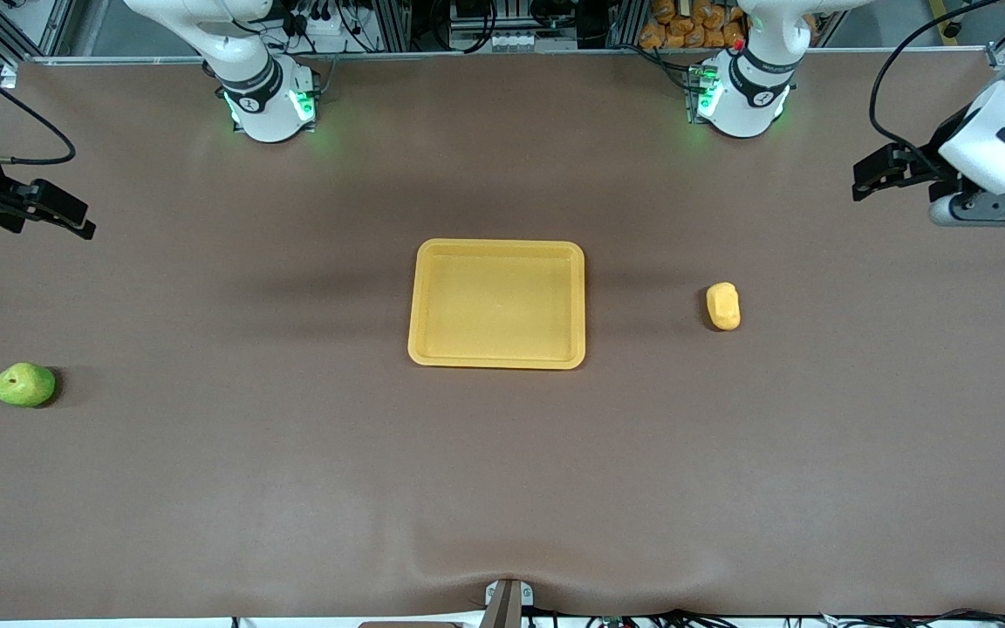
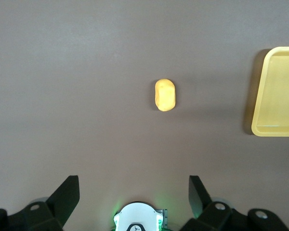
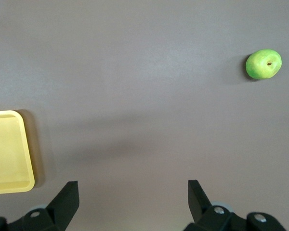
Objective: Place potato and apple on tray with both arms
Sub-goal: 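Move the left gripper toward the yellow potato while the right gripper approaches the apple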
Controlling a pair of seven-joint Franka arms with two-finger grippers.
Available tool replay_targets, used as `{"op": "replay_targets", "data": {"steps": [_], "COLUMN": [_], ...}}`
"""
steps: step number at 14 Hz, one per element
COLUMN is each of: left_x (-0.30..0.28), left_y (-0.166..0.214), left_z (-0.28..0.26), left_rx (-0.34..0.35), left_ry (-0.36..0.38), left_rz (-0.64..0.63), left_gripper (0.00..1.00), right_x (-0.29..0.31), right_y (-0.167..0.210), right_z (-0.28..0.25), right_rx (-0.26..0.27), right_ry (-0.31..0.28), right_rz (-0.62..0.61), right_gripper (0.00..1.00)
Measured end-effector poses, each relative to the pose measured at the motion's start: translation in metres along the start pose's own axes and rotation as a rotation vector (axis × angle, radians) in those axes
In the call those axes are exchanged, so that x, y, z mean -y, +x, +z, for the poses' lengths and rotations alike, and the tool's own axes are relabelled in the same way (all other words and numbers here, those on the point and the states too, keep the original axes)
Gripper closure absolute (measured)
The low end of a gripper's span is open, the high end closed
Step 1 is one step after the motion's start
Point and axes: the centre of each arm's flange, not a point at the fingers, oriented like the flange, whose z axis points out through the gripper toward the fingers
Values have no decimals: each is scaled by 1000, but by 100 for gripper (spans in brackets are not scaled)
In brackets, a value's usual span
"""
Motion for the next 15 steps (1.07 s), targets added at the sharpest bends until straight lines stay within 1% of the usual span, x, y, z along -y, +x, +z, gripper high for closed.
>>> {"op": "replay_targets", "data": {"steps": [5, 11, 15], "left_x": [-3, -16, -19], "left_y": [7, 14, 17], "left_z": [23, 63, 94], "left_rx": [-8, -30, -43], "left_ry": [0, 2, 0], "left_rz": [4, 14, 11], "left_gripper": [0, 0, 0], "right_x": [-6, -18, -20], "right_y": [8, 31, 45], "right_z": [5, 16, 23], "right_rx": [4, -24, -23], "right_ry": [-1, 0, -1], "right_rz": [12, 34, 39], "right_gripper": [0, 0, 0]}}
